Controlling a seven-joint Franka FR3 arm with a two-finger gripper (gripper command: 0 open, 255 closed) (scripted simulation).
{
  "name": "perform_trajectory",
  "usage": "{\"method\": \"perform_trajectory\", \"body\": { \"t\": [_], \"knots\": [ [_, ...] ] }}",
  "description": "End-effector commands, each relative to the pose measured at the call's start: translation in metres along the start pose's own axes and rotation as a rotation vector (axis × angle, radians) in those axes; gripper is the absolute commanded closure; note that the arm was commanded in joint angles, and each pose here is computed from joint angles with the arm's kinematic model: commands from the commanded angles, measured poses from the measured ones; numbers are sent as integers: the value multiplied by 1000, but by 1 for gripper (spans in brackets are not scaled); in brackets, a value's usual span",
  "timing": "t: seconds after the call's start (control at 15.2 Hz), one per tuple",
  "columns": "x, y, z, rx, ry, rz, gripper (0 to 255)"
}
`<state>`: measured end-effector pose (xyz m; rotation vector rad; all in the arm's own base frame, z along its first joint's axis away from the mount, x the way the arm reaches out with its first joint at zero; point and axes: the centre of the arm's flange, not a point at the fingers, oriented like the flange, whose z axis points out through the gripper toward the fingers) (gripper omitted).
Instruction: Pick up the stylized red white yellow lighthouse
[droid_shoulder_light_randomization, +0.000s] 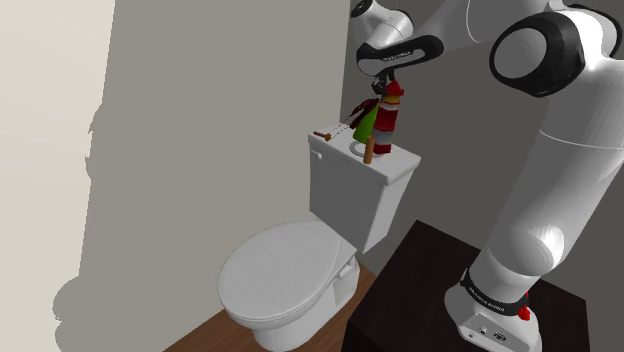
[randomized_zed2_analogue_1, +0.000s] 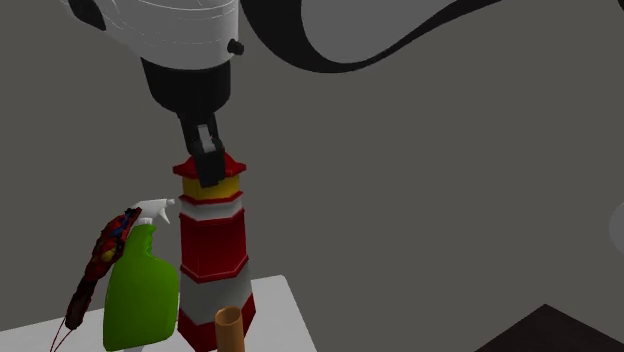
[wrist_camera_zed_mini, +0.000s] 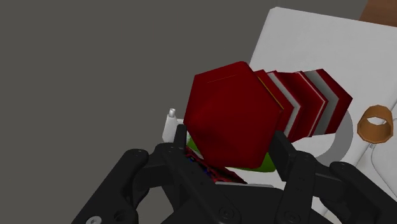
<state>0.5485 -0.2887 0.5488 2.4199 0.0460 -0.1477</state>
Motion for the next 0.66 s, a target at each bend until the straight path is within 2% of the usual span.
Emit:
{"method": "perform_trajectory", "body": {
  "t": [0.0,0.59],
  "knots": [
    [-1,7,-10,-1,2,1,255],
    [-6,32,-38,-1,2,1,255]
  ]
}}
